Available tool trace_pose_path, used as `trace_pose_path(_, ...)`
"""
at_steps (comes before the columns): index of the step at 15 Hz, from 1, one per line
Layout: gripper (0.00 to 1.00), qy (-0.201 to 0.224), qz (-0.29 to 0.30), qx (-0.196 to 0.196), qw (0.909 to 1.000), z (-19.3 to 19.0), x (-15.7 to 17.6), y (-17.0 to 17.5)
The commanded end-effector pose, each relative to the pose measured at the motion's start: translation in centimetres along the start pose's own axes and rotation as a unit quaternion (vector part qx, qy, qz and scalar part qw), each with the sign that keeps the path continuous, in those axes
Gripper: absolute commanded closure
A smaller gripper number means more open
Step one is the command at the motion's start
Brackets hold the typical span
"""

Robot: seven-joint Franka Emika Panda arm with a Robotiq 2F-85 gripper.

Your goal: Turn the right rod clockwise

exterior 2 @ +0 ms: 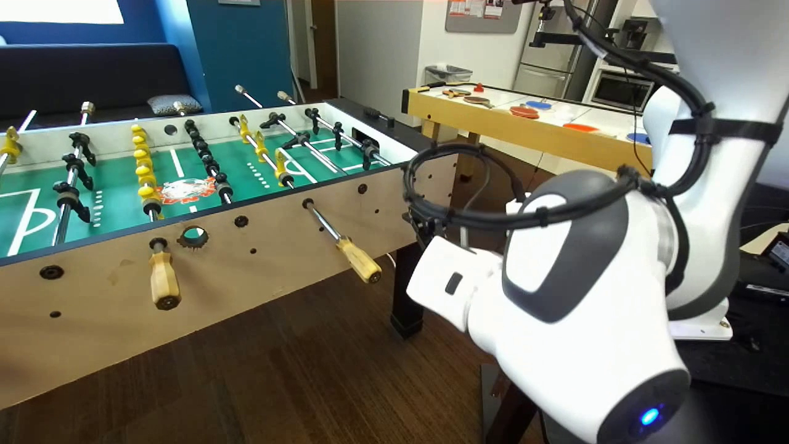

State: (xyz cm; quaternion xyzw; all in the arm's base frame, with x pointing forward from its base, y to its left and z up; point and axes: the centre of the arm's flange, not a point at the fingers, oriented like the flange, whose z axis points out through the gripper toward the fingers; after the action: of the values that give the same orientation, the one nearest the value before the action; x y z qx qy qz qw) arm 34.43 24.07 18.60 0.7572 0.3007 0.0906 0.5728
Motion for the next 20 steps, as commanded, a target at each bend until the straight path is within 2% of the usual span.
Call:
trace_pose_path(1, 0.0, -0.015, -0.065, -0.018, 0.9976, 0.2, 2.6, -3.6)
trace_pose_path(5, 0.0, -0.054, -0.164, -0.045, 0.9839, 0.9, 3.2, -5.7)
trace_pose_path(8, 0.0, -0.083, -0.23, -0.073, 0.9669, 1.4, 3.9, -6.3)
trace_pose_path(10, 0.0, -0.098, -0.277, -0.092, 0.9516, 1.6, 4.4, -6.4)
trace_pose_path(14, 0.0, -0.118, -0.372, -0.125, 0.9123, 1.6, 5.6, -6.7)
trace_pose_path(17, 0.0, -0.125, -0.445, -0.134, 0.8766, 2.0, 6.1, -7.3)
trace_pose_path(20, 0.0, -0.129, -0.496, -0.141, 0.8471, 2.8, 6.7, -8.1)
